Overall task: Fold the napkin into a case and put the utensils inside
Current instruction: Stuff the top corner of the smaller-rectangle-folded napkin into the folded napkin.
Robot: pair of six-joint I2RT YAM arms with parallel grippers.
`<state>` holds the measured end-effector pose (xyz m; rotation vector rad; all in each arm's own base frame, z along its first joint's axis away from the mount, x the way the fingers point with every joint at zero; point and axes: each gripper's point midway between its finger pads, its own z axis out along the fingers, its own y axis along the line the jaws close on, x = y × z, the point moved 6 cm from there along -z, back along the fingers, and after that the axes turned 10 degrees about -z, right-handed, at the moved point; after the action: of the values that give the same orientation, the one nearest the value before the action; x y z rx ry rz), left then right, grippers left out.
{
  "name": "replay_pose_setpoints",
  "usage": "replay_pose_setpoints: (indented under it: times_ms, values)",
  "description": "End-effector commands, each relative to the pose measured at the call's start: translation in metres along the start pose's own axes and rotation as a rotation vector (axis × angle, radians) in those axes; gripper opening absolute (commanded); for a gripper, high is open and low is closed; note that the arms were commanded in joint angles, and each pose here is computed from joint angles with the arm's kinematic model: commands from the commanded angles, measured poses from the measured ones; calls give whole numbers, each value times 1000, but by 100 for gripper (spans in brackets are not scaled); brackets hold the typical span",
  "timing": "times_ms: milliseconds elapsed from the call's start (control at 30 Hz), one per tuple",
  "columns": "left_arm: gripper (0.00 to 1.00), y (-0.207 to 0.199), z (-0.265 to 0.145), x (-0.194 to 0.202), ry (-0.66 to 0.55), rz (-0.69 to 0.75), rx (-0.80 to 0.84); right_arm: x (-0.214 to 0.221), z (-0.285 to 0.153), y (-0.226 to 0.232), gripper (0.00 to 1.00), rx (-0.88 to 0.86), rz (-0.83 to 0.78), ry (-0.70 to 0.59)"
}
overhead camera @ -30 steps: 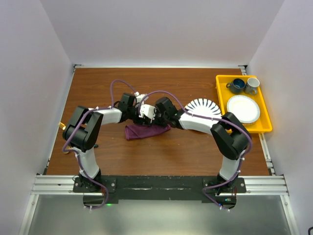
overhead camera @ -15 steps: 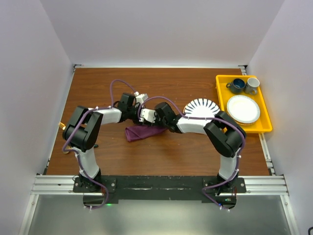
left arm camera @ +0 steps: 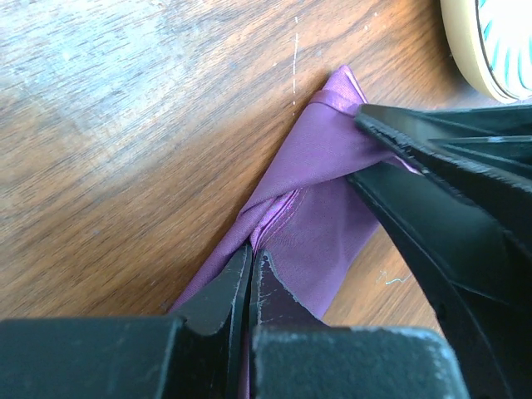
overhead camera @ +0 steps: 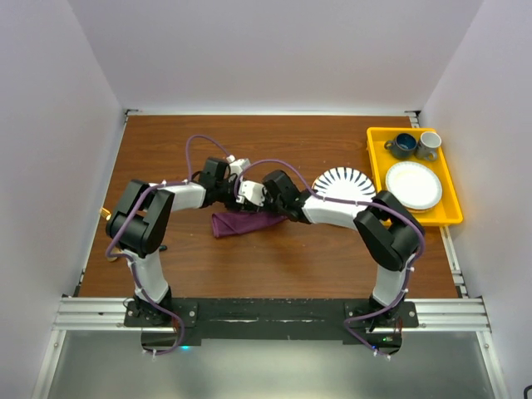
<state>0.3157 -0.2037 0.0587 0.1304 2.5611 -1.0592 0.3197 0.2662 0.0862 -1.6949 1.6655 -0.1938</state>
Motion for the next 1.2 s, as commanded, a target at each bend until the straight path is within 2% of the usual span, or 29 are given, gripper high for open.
replay_pose_setpoints:
  times_ms: [0, 133, 467, 633, 700, 733, 1167]
  values:
    - [0, 37, 0, 26, 71, -41, -153, -20, -20, -22, 37, 15, 84, -24]
    - [0, 37, 0, 26, 67, -42, -151, -18, -27, -25, 38, -16, 116, -18]
    - [0, 37, 1, 25, 70, -44, -146, -13, -29, -16, 31, -94, 137, -34]
    - [0, 36, 1, 25, 69, -43, -144, -10, -21, -14, 16, -98, 137, -20]
    - [0, 36, 0, 26, 70, -44, -144, -11, -20, -15, 8, -100, 137, -20]
    - [0, 36, 0, 26, 70, -44, -144, -10, -20, -16, 0, -101, 138, -21]
    - [0, 37, 0, 28, 70, -44, -142, -17, -28, -7, 0, -186, 137, -72]
